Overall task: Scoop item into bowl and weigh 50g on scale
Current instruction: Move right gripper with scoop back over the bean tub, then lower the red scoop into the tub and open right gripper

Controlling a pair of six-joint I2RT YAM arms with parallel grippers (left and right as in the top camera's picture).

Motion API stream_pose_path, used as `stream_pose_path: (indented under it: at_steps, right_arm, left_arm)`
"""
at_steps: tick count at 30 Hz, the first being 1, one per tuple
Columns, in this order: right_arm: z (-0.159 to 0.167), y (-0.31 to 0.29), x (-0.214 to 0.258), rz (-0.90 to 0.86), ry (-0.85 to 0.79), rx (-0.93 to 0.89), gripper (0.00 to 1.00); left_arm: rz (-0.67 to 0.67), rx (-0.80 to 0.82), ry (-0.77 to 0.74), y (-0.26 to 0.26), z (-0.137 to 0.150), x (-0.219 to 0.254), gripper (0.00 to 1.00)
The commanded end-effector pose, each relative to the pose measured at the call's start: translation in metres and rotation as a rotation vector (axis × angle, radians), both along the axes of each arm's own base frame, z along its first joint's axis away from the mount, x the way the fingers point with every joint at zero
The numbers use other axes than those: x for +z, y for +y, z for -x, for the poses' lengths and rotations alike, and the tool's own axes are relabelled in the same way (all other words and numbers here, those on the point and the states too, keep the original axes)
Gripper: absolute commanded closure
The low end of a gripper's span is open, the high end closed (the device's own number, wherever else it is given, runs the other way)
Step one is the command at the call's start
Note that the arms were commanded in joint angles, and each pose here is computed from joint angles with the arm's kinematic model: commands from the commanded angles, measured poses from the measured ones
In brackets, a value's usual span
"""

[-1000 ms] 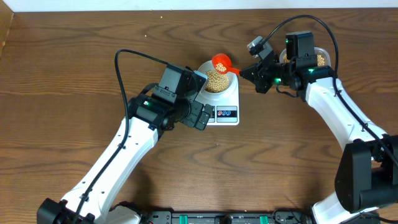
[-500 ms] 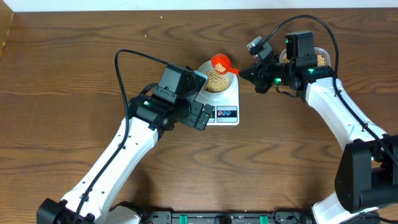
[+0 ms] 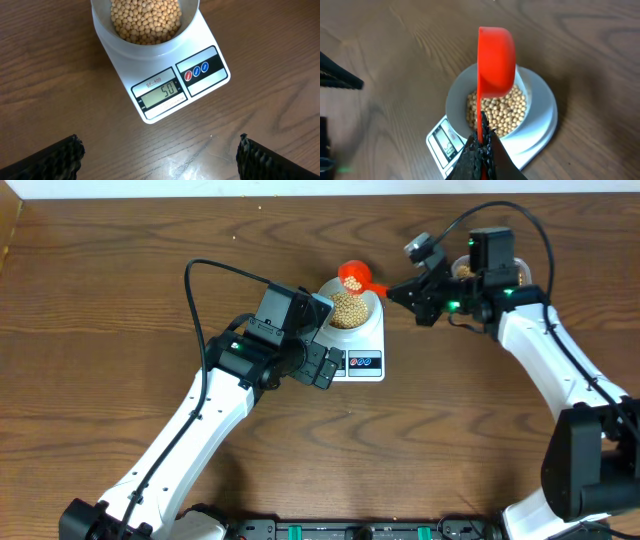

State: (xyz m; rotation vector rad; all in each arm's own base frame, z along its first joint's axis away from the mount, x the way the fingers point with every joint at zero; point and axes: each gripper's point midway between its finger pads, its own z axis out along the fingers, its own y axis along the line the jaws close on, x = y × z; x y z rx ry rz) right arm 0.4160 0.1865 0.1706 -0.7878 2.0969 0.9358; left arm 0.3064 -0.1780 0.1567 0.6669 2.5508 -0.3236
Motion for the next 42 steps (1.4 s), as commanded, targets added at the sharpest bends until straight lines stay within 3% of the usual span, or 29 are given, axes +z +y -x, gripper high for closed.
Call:
stream_pose_path:
  at_steps: [1,10,16,21,31,42]
  right_arm:
    - [0.003,-0.017,0.042,-0.129,-0.01,-0.007,0.99]
    - [-0.006,-0.116,0.082,-0.243,-0.021,-0.21,0.99]
    - [-0.009,-0.178,0.071,-0.219,0.027,-0.397,0.99]
    - [-0.011,-0.222,0.041,-0.088,0.105,-0.604,0.99]
    - [-0.007,-0.245,-0.006,0.258,0.196,-0.803,0.99]
    - [-0.011,-0.231,-0.016,0.664,0.097,-0.849,0.99]
  left_arm:
    - [-0.002,-0.006,0.013,0.001,0.001,-0.004,0.0]
    - [-0.002,-0.006,0.013,0.001,0.001,-0.004,0.0]
    - [-0.002,-0.006,0.013,0.0,0.001,-0.004,0.0]
    - [-0.002,-0.006,0.013,0.001,0.001,-0.004,0.0]
    - [-0.002,-0.006,0.013,0.001,0.001,-0.004,0.0]
    - [-0.002,-0.006,0.013,0.001,0.001,-0.004,0.0]
